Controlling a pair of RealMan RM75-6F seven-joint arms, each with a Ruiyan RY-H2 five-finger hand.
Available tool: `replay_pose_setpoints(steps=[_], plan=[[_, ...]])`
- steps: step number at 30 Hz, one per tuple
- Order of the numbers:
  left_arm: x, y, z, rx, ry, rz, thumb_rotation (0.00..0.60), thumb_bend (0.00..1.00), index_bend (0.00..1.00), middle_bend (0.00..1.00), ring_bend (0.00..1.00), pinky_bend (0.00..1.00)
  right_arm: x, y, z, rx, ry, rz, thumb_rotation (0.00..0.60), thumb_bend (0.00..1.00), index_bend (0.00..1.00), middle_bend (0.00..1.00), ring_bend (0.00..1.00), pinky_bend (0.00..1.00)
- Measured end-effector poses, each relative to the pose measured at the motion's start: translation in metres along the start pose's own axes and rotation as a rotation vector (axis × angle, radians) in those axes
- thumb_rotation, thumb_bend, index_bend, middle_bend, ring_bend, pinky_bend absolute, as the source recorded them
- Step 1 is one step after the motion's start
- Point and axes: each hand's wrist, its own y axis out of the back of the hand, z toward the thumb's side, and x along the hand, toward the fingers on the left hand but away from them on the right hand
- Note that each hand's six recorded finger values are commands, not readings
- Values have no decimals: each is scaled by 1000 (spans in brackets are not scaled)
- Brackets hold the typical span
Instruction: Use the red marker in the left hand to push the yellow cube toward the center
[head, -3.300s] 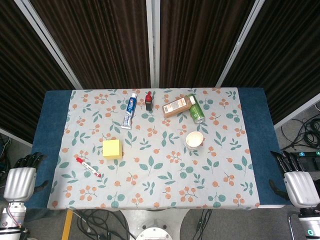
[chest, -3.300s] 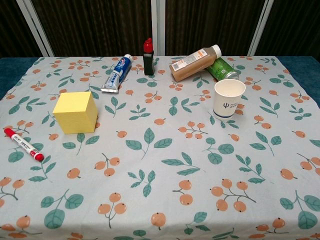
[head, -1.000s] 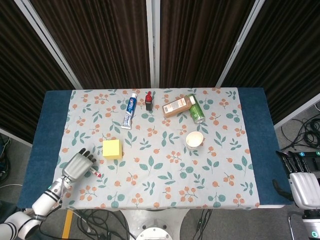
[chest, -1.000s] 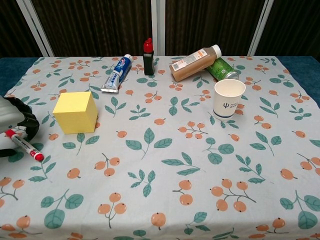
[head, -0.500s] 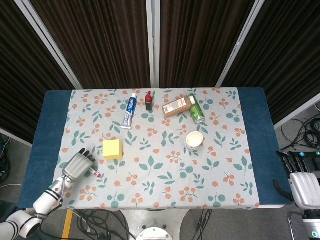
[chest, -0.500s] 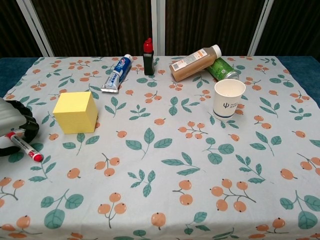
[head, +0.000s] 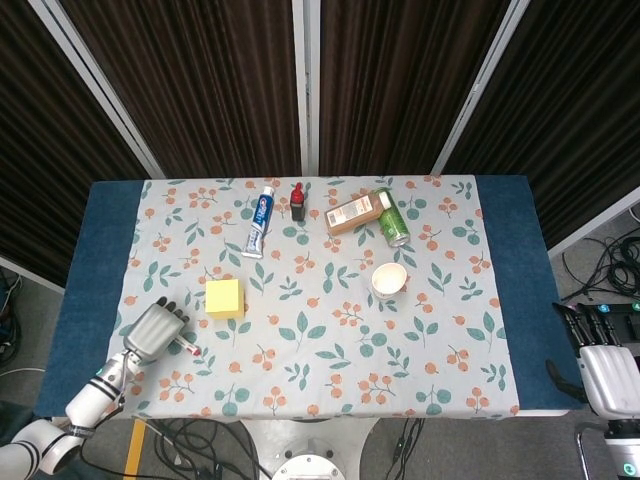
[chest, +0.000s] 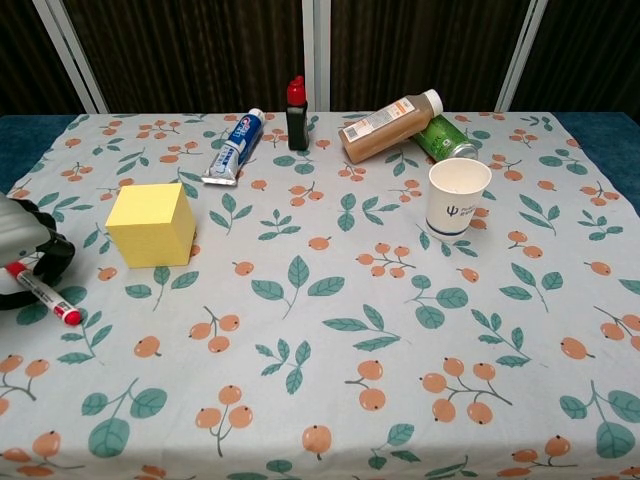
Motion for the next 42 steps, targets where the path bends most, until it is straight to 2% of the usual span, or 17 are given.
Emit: replay_pose_setpoints(steps=[11,17,23,29,34,37,42], plan=[[-3,-1,-4,-43,11,15,600,368,729,721,497,523,0,1,2,1,1,0,600,268,35,122,0,0],[-7,3,-14,-120,45,21,600,427,731,723,510,559,0,1,2,2,3,-1,600,270,35,122,0,0],[-13,9,-35,-237,126,22,600,446,733,725,518,562,0,2,2,1,3,-4,600,269,35,122,0,0],[-15,4,-60,-280,234,-11,600,448,734,730,523,564,1,2,0,-1,0,-8,600,268,36,122,0,0],[-9,-2,-69,-269,299,-66,600,448,735,730,523,565,0,2,-1,-3,-2,-8,600,270,36,122,0,0],[2,-1,-69,-276,320,-91,600,449,735,730,523,565,1,3,-3,-3,-6,-9,600,270,36,122,0,0],[20,9,-63,-283,300,-88,600,448,734,730,523,565,3,3,-7,-4,-19,-11,600,270,35,122,0,0]])
